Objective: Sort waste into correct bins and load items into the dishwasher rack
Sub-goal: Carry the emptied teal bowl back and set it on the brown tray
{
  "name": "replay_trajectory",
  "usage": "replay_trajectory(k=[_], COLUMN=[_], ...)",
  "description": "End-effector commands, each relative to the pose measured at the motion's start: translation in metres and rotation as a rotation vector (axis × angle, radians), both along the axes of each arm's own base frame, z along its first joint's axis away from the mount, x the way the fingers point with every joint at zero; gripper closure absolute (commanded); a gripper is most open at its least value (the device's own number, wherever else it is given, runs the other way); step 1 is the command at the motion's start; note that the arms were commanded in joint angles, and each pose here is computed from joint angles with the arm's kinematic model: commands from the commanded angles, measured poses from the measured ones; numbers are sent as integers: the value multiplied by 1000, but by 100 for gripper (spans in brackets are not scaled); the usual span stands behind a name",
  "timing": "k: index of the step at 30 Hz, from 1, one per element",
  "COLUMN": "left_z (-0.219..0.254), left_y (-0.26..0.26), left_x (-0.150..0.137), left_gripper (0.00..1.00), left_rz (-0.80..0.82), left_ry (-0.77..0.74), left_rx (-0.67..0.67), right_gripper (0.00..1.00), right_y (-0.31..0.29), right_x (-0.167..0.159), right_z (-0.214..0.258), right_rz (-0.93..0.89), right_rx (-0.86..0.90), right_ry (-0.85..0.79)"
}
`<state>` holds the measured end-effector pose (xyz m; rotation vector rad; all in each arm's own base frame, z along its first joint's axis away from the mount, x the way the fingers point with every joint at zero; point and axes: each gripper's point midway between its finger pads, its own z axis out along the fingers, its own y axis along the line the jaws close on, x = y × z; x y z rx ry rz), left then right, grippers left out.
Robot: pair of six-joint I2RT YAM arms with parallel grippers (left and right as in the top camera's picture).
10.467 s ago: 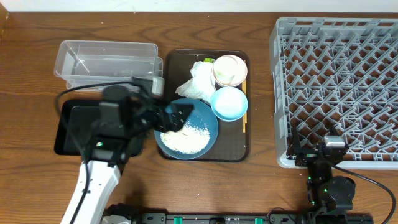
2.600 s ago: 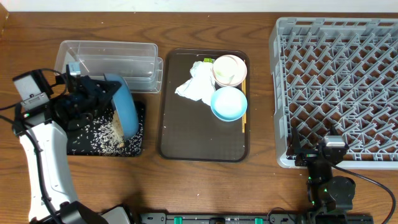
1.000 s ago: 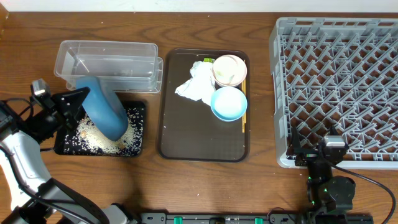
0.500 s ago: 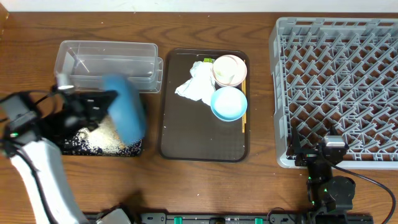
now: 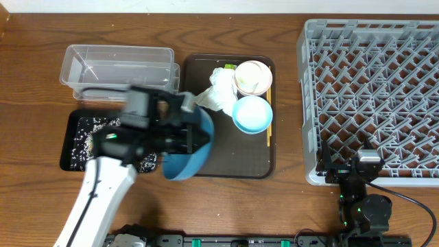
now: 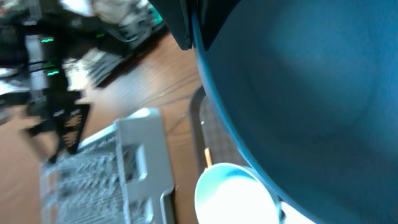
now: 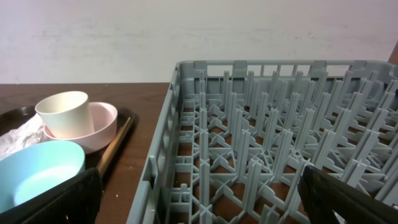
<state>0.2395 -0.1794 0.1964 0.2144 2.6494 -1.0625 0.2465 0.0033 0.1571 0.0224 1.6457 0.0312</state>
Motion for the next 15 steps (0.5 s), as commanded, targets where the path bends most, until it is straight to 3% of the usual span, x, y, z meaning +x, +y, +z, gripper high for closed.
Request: replay_trajectory(k=[1, 9, 15], left_z=[-23, -74, -88], left_y=[-15, -45, -51], left_x=[6, 17, 20], left_gripper=[94, 94, 94], left_rz=[-39, -115, -128], left_ry=[-46, -92, -85], left_rx=[143, 342, 369], right_gripper=[1, 1, 1], right_y=[-3, -3, -3], right_x=[0, 0, 0], right_z=[-2, -2, -2], right_rz=[-9, -10, -9], right_rx=[-14, -15, -15], right_ry=[5, 6, 6])
